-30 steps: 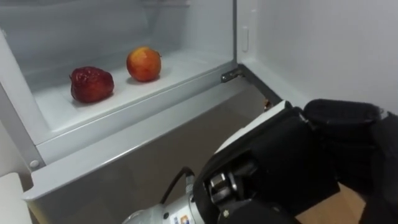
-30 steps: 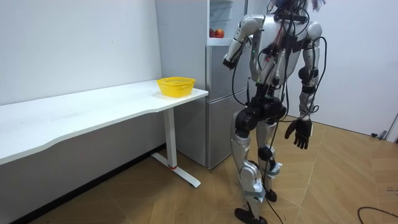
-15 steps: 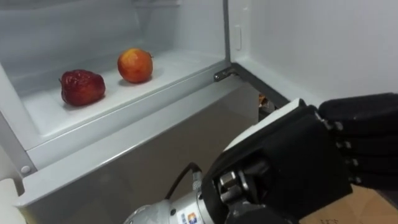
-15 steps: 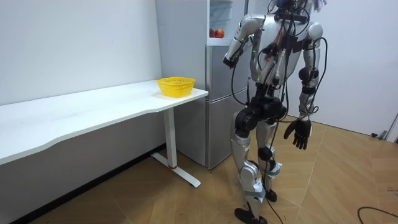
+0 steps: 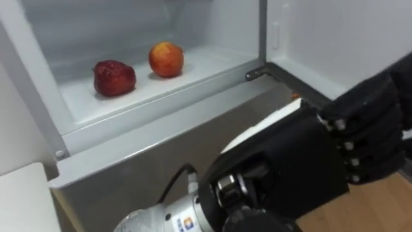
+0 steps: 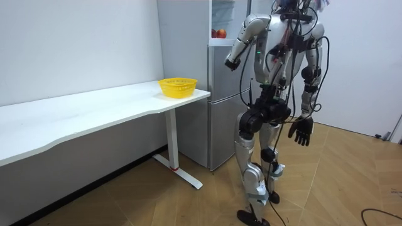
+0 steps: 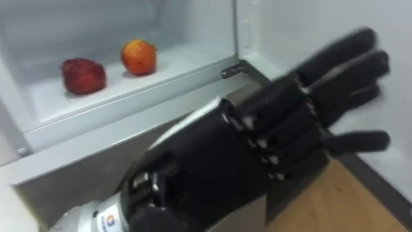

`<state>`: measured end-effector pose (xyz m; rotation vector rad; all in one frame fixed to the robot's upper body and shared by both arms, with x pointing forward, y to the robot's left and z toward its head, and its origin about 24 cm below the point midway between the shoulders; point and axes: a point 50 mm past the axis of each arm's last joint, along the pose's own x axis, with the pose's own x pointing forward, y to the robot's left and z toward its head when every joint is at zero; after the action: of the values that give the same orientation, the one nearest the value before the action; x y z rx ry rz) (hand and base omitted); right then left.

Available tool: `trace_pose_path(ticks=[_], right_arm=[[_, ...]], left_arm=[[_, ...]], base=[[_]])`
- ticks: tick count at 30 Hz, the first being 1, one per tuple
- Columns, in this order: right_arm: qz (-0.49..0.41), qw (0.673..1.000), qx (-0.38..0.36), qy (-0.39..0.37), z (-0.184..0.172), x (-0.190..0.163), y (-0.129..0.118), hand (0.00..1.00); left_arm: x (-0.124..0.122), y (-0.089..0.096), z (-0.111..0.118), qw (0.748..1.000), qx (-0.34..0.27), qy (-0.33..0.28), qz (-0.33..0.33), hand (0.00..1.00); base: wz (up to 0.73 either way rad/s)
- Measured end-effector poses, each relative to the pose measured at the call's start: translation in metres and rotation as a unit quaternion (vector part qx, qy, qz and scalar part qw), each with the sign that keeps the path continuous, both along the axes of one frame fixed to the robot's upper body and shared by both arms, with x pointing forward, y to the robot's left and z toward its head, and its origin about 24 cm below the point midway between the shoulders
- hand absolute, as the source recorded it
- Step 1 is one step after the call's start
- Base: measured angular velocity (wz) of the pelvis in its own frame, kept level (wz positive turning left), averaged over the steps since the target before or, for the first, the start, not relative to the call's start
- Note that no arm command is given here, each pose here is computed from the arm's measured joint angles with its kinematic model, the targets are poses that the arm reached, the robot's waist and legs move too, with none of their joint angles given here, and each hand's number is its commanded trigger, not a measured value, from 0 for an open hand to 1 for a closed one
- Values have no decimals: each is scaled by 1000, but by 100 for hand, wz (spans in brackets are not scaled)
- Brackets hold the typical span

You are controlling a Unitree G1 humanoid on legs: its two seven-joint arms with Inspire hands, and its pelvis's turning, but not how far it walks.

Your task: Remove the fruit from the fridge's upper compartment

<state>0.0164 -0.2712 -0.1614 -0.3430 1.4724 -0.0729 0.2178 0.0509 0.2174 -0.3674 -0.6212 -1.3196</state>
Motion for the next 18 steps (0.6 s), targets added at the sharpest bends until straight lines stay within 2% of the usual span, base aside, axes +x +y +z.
trace_pose_path(ticks=[5,12,15,18], right_arm=[[25,1000,-1,2,-1,4,3,0],[64,998,-18,3,-2,7,7,0],[66,998,-22,9,-3,2,10,0],[68,997,-19,10,-4,-1,13,0]], left_arm=[[-2,33,4,996,-26,-16,82,0],[-10,68,2,981,-55,-18,187,0],[-9,87,-8,963,-55,6,262,0],[-9,106,-6,945,-70,9,321,0]], base=[[29],[41],[44],[27]])
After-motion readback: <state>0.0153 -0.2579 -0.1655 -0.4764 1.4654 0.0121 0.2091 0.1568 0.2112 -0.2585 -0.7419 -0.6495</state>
